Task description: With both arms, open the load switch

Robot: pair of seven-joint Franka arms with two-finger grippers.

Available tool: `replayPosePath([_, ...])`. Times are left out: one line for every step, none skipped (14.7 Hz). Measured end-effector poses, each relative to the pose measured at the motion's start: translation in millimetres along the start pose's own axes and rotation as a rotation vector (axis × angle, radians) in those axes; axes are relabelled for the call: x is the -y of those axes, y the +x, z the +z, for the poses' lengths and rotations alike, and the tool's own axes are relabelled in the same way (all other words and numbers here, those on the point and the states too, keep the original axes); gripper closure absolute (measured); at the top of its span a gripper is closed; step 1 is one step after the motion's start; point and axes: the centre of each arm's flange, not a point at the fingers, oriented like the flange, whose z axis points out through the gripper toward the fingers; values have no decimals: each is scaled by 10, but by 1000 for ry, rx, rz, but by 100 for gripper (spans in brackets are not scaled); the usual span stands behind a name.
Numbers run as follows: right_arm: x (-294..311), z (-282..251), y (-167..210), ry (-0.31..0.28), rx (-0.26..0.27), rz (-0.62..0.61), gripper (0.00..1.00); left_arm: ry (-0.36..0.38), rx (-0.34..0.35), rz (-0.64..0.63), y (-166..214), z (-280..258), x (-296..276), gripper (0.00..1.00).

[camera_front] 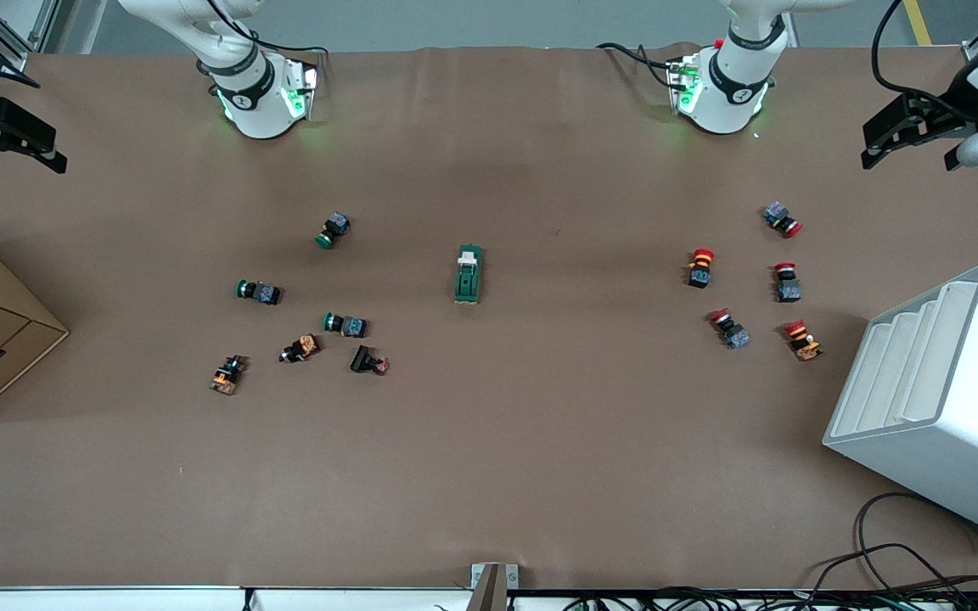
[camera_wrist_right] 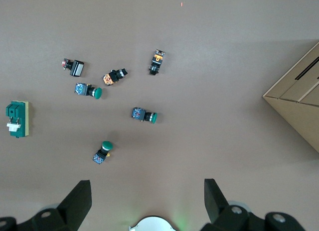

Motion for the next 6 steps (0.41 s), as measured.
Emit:
replayPosePath([0,0,0,0,0,0,0,-2,0,-1,1,1,2,0])
replayPosePath([0,0,0,0,0,0,0,-3,-2,-1,3,-1,5,0])
replayPosePath([-3,0,-1,-2,1,0,0,-7,-3,-1,4,-2,4,0])
replayPosePath([-9,1,-1,-8,1,1,0,-18,-3,-3,4,-2,-3,0])
replayPosePath([-17,1,-2,-14,2,2,0,-26,-3,-9,4,-2,-11,0])
replayPosePath([-23,1,-3,-19,2,3,0,-30,-2,-20,4,-1,-16,0])
